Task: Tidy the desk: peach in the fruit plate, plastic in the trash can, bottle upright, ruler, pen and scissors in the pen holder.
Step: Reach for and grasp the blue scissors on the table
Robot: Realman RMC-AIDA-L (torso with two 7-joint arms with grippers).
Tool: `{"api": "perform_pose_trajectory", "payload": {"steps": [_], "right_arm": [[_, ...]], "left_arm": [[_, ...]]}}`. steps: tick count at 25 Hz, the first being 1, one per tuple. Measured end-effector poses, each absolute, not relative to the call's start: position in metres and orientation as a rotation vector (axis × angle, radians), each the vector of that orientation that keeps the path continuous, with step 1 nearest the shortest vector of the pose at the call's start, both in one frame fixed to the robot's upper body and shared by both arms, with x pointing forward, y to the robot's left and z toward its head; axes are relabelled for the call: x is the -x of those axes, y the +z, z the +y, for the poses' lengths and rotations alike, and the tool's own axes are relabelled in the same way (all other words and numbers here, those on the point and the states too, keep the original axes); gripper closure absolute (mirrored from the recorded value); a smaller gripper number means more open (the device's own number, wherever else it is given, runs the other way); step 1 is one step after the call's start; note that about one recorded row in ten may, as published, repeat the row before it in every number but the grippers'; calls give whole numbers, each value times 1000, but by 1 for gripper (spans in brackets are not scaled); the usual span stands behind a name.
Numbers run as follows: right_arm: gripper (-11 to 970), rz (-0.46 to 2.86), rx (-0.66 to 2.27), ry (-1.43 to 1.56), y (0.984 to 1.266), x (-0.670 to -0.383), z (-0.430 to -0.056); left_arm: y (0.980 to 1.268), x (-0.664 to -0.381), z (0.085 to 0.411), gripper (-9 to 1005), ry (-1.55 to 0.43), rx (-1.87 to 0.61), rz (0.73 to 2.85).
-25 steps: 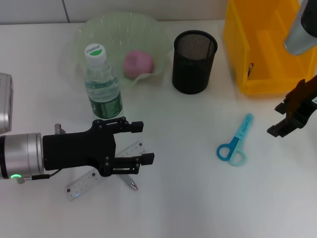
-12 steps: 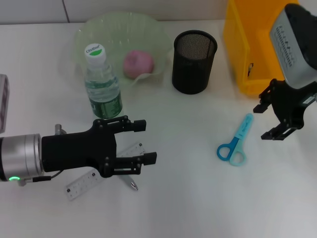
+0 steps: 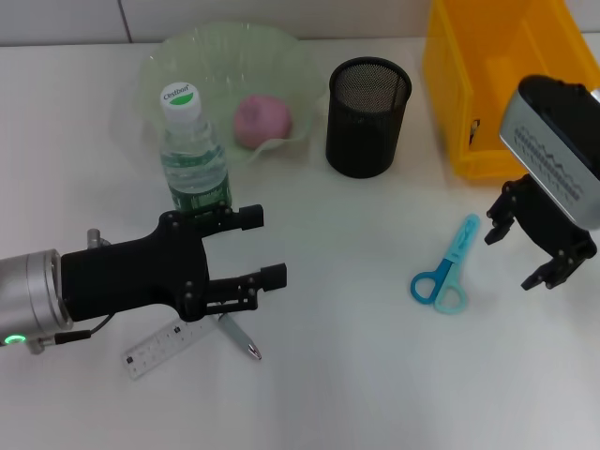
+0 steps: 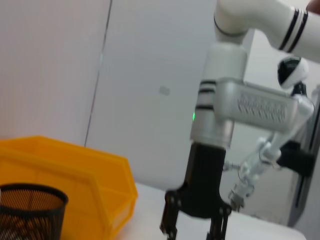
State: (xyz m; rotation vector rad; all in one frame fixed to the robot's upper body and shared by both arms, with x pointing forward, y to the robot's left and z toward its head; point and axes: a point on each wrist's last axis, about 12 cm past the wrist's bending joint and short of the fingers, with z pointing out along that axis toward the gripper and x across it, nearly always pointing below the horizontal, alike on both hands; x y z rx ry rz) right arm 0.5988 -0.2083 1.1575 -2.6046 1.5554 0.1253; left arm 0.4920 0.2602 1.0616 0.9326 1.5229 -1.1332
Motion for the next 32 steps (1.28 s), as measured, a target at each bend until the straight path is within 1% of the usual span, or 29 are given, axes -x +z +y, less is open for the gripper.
{"api": "perform_pose_trajectory", "payload": {"steps": [1,5,14,25,32], "right_arm": [[306,1555,2605,125,1157,-599,-208],[307,1355,2700,69,1158,-601,-208],[307,1138,2773,-4,1160,-607,-205],[314,870,2873,35,1152,-609,-185],[329,784,2897,37,1150,-615,-172]], "left_arm": [[1061,-491,260,188,-1133,-918,1520],[1058,-486,259,187,-1132,-870,1511],[1053,-480,257,188,-1139,-822,1506],[1054,-476,260,189,-1143,-803,1489],[1052,-473,261,197,-1148,-786,1497]]}}
